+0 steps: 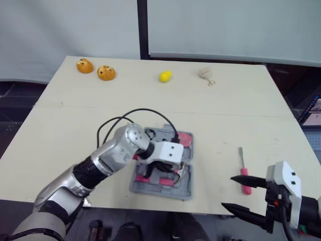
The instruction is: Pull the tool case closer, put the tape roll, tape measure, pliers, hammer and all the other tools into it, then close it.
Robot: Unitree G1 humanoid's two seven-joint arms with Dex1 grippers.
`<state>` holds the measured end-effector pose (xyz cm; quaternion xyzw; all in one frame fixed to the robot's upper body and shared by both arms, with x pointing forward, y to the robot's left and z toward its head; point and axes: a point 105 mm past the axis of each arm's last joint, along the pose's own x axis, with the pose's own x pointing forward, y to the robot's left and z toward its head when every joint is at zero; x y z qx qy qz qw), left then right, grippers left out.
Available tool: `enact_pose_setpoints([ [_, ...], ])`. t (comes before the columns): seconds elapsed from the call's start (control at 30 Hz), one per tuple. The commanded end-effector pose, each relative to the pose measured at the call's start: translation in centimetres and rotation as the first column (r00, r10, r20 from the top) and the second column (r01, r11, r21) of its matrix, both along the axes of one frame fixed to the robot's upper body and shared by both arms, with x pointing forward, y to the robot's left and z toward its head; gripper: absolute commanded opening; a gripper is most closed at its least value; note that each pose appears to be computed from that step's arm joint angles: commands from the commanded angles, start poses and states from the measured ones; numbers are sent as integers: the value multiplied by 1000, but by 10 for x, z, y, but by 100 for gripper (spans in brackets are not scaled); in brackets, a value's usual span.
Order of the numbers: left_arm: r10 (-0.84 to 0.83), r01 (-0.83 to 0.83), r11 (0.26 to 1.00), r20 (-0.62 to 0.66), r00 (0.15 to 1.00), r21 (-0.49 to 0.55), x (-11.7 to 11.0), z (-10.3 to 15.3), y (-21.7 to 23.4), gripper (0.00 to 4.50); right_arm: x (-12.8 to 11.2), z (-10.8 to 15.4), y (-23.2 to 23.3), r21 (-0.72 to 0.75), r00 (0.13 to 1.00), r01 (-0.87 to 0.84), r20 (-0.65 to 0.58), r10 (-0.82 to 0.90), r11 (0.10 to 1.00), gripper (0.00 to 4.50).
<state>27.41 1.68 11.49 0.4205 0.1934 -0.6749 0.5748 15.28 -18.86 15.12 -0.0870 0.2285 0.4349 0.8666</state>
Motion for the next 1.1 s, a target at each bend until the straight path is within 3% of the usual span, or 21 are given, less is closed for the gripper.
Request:
enact_pose_setpoints([
  [0.03,3,-3,1000,17,1000,-1,-2,0,-6,2,-3,8,-8,-19,999,17,47,-16,1000,450],
  [0.57,82,-82,995,1,997,59,0,-33,-18,2,-5,6,-15,-22,997,58,59,-57,998,450],
  [1.03,126,-125,990,-20,992,68,5,-43,-24,2,-2,7,-13,-7,995,68,74,-68,998,450],
  [1.1,120,-119,992,-19,993,46,6,-32,-20,99,-2,7,-13,-9,995,71,76,-70,997,450],
])
